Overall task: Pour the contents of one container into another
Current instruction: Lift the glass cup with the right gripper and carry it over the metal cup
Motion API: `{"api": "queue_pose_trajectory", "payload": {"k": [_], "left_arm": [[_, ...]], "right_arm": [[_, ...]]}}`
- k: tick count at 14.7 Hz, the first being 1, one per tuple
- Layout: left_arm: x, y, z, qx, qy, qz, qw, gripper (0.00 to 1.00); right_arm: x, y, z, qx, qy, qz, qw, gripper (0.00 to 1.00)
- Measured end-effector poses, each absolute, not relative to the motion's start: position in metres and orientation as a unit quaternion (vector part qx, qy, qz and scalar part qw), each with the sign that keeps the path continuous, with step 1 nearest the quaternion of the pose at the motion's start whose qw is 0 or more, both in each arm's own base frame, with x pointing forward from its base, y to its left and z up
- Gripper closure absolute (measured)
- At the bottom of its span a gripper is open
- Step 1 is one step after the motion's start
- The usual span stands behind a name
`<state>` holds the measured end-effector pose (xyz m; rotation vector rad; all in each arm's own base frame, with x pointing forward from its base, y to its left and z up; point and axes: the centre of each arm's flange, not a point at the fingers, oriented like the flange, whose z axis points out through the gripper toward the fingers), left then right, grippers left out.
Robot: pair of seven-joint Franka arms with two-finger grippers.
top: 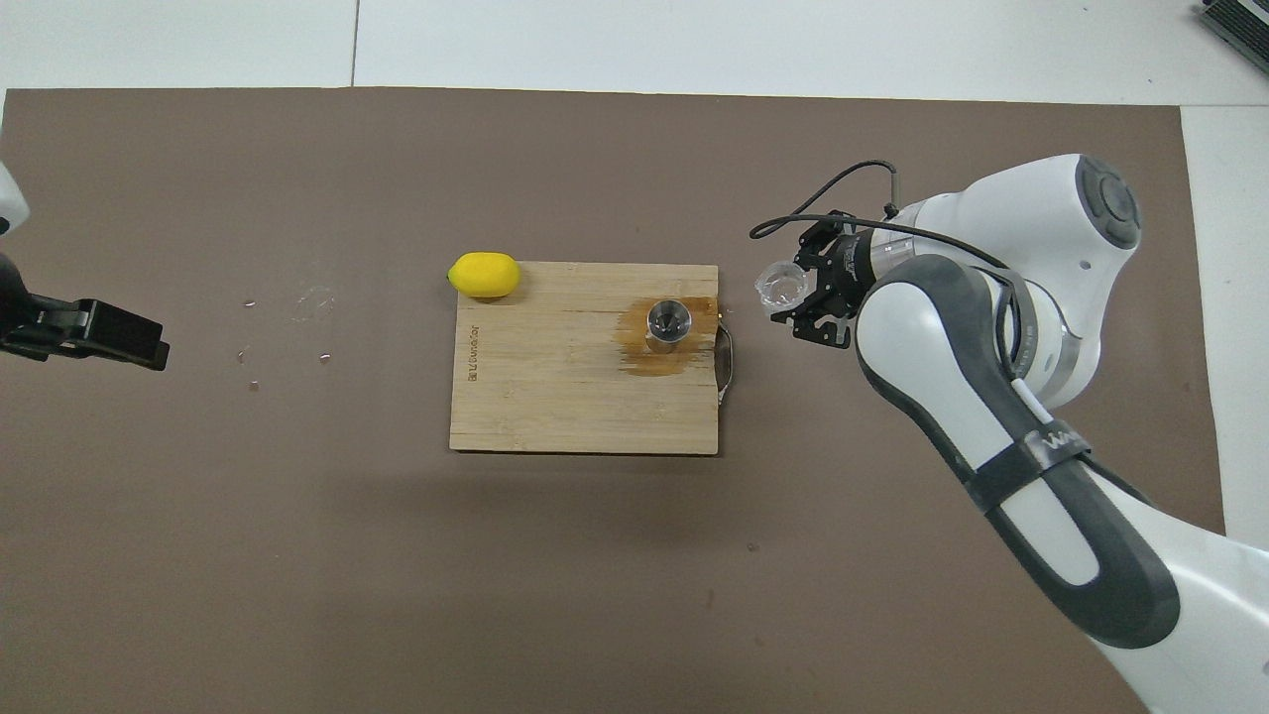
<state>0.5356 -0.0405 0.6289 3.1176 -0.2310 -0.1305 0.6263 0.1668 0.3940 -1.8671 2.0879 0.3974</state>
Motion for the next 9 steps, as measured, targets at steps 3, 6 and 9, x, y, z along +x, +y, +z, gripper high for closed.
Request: {"api": "queue_pose_trajectory", "payload": {"k": [3,6,9], "left_arm": [[0.536,-0.040,0.629,0.996,-0.073,-0.040,0.006,0.00],[0.536,-0.040,0.629,0.996,-0.074,-0.040,0.006,0.00],[0.536,-0.040,0.629,0.996,-0.074,-0.040,0.006,0.00]], "right_arm": [[0.627,0.192,0.400,-0.666,0.724,0.113,0.139,0.49],[0.623,0.214,0.403,-0.690,0.706,0.091,0.127,0.49],[0.621,0.231,0.411,-0.711,0.690,0.072,0.116,0.49]]}}
